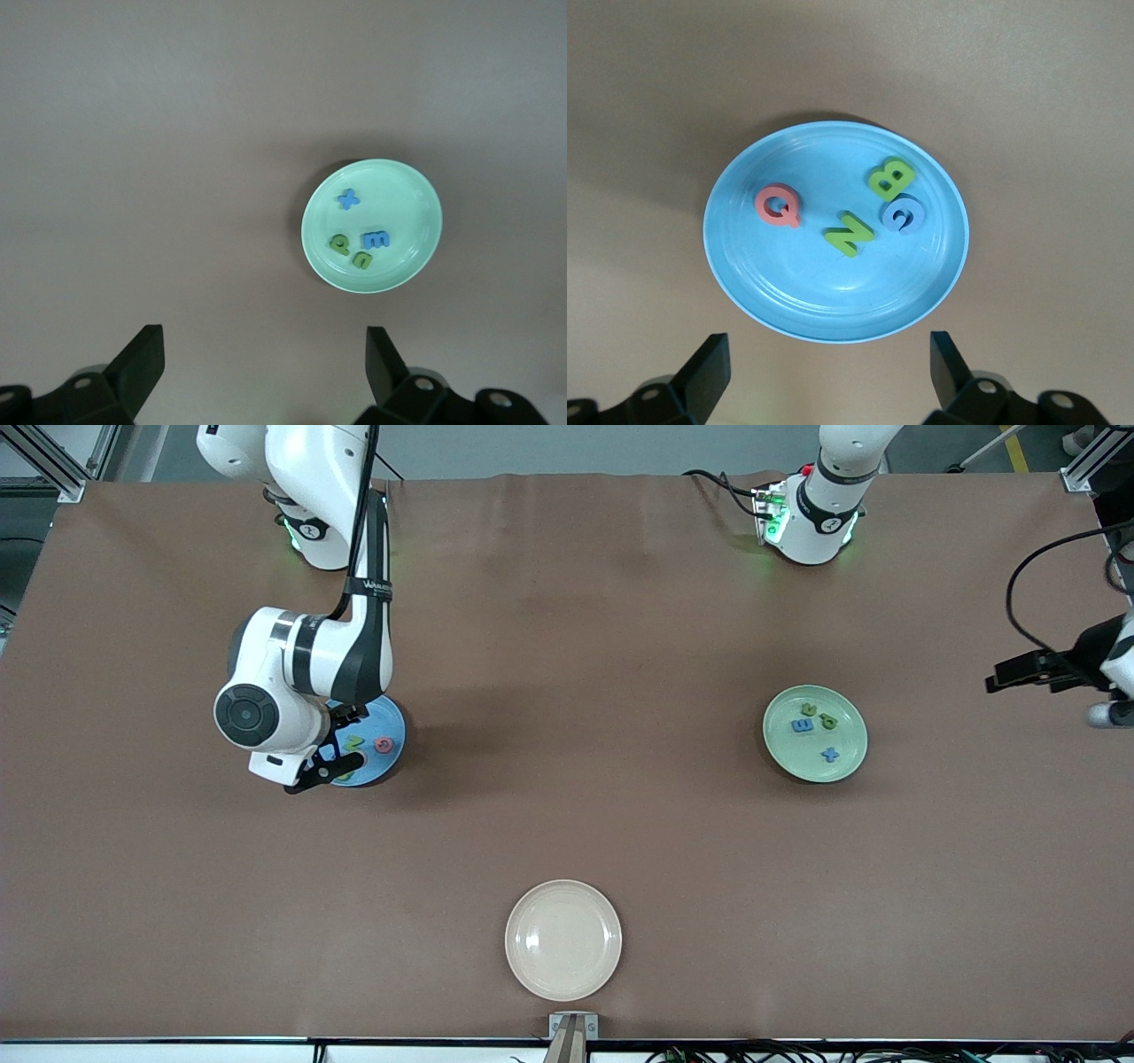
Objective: Sort uppercase to blue plate, lowercase to green plate
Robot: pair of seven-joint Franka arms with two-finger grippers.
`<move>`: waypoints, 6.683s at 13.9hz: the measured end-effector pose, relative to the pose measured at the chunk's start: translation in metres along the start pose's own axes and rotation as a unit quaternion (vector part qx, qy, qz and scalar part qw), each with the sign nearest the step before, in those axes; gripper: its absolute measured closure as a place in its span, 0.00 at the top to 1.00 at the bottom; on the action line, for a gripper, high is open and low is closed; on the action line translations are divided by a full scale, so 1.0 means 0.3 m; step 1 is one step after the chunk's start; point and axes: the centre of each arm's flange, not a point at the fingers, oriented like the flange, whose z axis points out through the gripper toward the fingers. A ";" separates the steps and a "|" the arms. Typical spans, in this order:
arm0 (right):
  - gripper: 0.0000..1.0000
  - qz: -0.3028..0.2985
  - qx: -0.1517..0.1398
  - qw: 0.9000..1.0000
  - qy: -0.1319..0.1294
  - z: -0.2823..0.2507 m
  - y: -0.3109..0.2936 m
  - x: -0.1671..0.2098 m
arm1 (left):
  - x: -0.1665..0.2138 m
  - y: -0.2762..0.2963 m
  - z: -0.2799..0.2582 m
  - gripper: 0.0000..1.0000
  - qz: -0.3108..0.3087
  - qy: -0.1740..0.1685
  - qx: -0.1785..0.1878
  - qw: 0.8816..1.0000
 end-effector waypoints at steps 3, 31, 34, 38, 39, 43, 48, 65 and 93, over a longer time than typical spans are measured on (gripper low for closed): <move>1.00 0.004 0.000 1.000 0.001 -0.005 0.013 -0.004 | -0.018 0.014 -0.178 1.00 0.003 0.022 0.004 1.000; 1.00 0.142 0.070 0.986 0.041 -0.427 0.490 -0.077 | -0.046 0.284 -0.327 1.00 0.019 0.045 0.024 0.999; 1.00 0.150 0.076 0.985 0.046 -0.517 0.513 -0.155 | -0.069 0.267 -0.331 1.00 0.015 0.046 0.023 0.999; 1.00 0.163 0.056 0.983 0.061 -0.656 0.489 -0.260 | -0.074 0.268 -0.341 1.00 0.015 0.050 0.023 0.998; 1.00 0.165 0.055 0.983 0.067 -0.688 0.471 -0.282 | -0.074 0.268 -0.342 1.00 0.015 0.051 0.023 0.998; 1.00 0.174 0.071 0.979 0.083 -0.744 0.498 -0.378 | -0.082 0.269 -0.354 1.00 0.016 0.055 0.023 0.998; 1.00 0.198 0.087 0.973 0.082 -0.754 0.592 -0.494 | -0.084 0.273 -0.357 1.00 0.017 0.056 0.024 0.998; 1.00 0.204 0.028 0.972 0.115 -0.906 0.603 -0.549 | -0.086 0.316 -0.360 1.00 0.029 0.058 0.025 0.998; 1.00 0.207 0.032 0.968 0.138 -0.950 0.518 -0.773 | -0.087 0.311 -0.364 1.00 0.028 0.059 0.024 0.998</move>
